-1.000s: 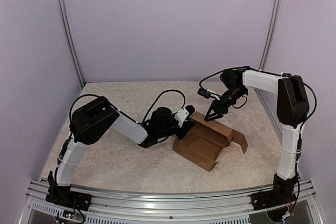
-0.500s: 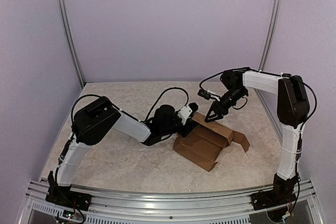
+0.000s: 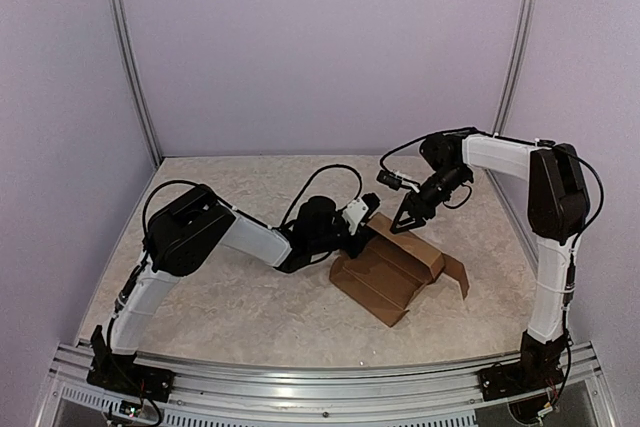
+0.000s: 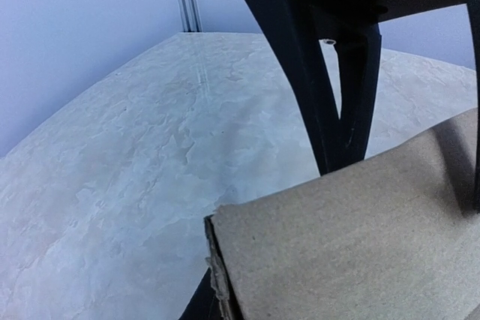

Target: Fold the paper box

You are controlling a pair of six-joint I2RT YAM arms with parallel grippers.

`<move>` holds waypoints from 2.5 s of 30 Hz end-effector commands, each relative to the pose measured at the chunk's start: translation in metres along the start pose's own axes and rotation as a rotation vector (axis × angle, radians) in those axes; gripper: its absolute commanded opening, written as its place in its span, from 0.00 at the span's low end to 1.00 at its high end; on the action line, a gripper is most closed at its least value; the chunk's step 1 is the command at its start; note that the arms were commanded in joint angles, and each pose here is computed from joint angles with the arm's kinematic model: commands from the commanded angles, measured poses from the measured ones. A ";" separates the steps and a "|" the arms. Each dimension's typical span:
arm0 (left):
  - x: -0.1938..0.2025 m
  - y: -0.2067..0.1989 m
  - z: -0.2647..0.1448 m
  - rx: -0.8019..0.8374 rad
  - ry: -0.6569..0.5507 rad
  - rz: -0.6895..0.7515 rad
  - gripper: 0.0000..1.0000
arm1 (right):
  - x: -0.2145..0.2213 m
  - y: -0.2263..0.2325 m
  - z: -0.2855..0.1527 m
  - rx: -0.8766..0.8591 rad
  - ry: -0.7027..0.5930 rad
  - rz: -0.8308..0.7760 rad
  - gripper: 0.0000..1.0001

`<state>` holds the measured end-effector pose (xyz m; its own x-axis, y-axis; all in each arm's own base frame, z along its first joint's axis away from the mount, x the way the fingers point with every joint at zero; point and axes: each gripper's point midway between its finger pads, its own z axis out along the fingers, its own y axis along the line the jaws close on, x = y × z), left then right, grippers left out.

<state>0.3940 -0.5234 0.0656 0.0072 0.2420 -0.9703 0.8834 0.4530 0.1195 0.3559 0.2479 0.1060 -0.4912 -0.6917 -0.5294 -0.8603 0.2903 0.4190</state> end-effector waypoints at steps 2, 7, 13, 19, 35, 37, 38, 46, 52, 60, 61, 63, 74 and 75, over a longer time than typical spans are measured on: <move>0.029 0.021 0.004 -0.189 0.066 -0.065 0.18 | -0.003 0.004 -0.001 -0.033 -0.015 0.013 0.48; 0.029 0.019 0.004 -0.325 0.064 -0.039 0.13 | -0.001 0.006 0.000 -0.044 -0.016 0.028 0.48; 0.032 0.023 0.000 -0.426 0.087 -0.013 0.06 | -0.002 0.002 -0.004 -0.051 -0.040 0.057 0.49; 0.004 0.033 -0.017 -0.487 0.077 -0.027 0.01 | -0.005 0.007 -0.005 -0.114 -0.087 0.117 0.52; 0.005 0.000 -0.042 -0.298 0.127 -0.044 0.51 | -0.016 -0.026 -0.057 0.076 -0.184 0.113 0.56; -0.008 -0.001 -0.055 -0.292 0.115 -0.037 0.55 | -0.016 -0.027 -0.064 0.102 -0.192 0.106 0.56; -0.015 -0.002 -0.060 -0.286 0.107 -0.033 0.56 | -0.016 -0.028 -0.067 0.115 -0.196 0.103 0.56; -0.022 0.005 -0.056 -0.263 0.078 -0.030 0.56 | -0.007 -0.034 -0.055 0.110 -0.195 0.103 0.57; 0.001 0.017 -0.051 -0.345 0.091 -0.040 0.51 | -0.011 -0.042 -0.051 0.108 -0.198 0.095 0.57; 0.008 0.021 -0.060 -0.363 0.081 -0.033 0.45 | -0.009 -0.047 -0.032 0.016 -0.220 0.119 0.57; 0.012 0.022 -0.058 -0.366 0.086 -0.031 0.44 | -0.008 -0.046 -0.029 -0.008 -0.226 0.125 0.57; 0.017 0.025 -0.055 -0.369 0.090 -0.030 0.42 | -0.006 -0.043 -0.023 -0.054 -0.234 0.135 0.57; 0.029 0.030 -0.038 -0.368 0.081 -0.012 0.36 | -0.007 -0.023 -0.013 -0.245 -0.285 0.172 0.59; 0.028 0.029 -0.037 -0.366 0.076 -0.007 0.36 | -0.005 -0.023 -0.010 -0.255 -0.280 0.180 0.59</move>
<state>0.3961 -0.4671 0.0486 -0.0775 0.3016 -0.9503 0.6592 0.7306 0.1781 0.3863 0.2310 0.1063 -0.6549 -0.4502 -0.6070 -0.7465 0.2606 0.6122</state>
